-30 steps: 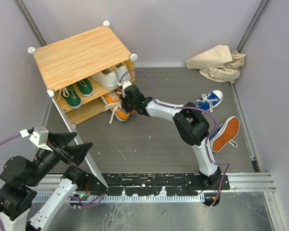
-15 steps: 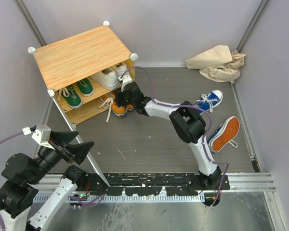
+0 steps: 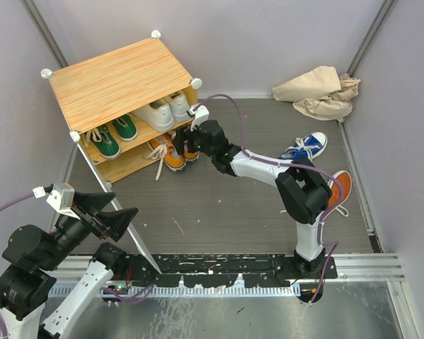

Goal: Place and organize the shoes in the shoe cabinet

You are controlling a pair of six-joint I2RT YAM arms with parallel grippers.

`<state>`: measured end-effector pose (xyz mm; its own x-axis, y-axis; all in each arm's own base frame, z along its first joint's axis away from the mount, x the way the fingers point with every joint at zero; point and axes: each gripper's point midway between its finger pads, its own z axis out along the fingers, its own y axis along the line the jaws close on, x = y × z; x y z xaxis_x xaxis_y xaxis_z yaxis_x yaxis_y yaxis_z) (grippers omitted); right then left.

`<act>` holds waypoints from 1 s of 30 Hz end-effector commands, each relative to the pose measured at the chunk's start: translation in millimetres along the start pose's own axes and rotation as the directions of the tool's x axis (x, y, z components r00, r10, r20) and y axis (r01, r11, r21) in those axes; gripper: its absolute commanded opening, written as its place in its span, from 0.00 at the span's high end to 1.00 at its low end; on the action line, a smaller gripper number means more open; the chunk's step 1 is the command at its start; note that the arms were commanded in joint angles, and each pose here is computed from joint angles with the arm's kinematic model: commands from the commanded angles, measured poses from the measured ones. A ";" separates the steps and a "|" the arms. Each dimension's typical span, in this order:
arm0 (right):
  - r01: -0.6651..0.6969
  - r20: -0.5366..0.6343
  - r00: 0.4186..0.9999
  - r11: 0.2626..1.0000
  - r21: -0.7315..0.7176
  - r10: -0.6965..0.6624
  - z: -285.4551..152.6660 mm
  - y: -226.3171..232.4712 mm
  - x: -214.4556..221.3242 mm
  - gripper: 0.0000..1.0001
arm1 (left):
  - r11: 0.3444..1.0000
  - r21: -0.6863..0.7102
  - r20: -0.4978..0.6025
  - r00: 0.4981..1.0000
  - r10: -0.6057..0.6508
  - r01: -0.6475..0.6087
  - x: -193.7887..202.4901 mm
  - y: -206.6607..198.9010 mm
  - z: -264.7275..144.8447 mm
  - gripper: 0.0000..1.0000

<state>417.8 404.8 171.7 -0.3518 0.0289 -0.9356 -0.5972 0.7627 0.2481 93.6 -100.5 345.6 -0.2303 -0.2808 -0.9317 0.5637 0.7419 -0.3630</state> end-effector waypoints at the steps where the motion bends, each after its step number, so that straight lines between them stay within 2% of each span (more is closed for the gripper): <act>1: -0.003 0.042 0.999 1.000 0.026 0.002 -13.2 -3.4 -18.2 0.22 | 0.997 -0.072 -0.160 0.986 -0.041 0.030 40.4 16.0 -3.8 0.02; 6: 0.034 -0.052 0.998 0.997 0.072 -0.031 -12.7 -17.0 13.1 0.20 | 0.996 -0.076 -0.159 0.986 -0.047 0.035 41.9 16.8 -4.0 0.02; 14: 0.057 -0.095 0.994 0.993 0.101 -0.047 -13.1 -27.0 33.1 0.24 | 0.996 -0.079 -0.161 0.986 -0.049 0.037 41.2 17.3 -1.7 0.02; 24: 0.076 -0.148 0.987 0.987 0.141 -0.054 3.2 -40.2 59.6 0.35 | 0.996 -0.084 -0.164 0.985 -0.051 0.037 41.4 18.0 -1.5 0.02; 27: 0.083 -0.115 0.991 0.984 0.159 -0.065 6.3 -44.1 55.9 0.47 | 0.996 -0.085 -0.163 0.985 -0.050 0.036 41.4 18.1 -1.9 0.02; 30: 0.096 -0.078 0.993 0.979 0.178 -0.083 7.7 -48.2 48.9 0.69 | 0.996 -0.087 -0.166 0.985 -0.051 0.037 41.8 18.5 -1.0 0.02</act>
<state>410.7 369.1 73.8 -0.4734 -0.1577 -0.8666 -0.5116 0.8501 0.1248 93.8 -100.2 345.6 -0.2299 -0.2816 -0.9316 0.5619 0.7431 -0.3633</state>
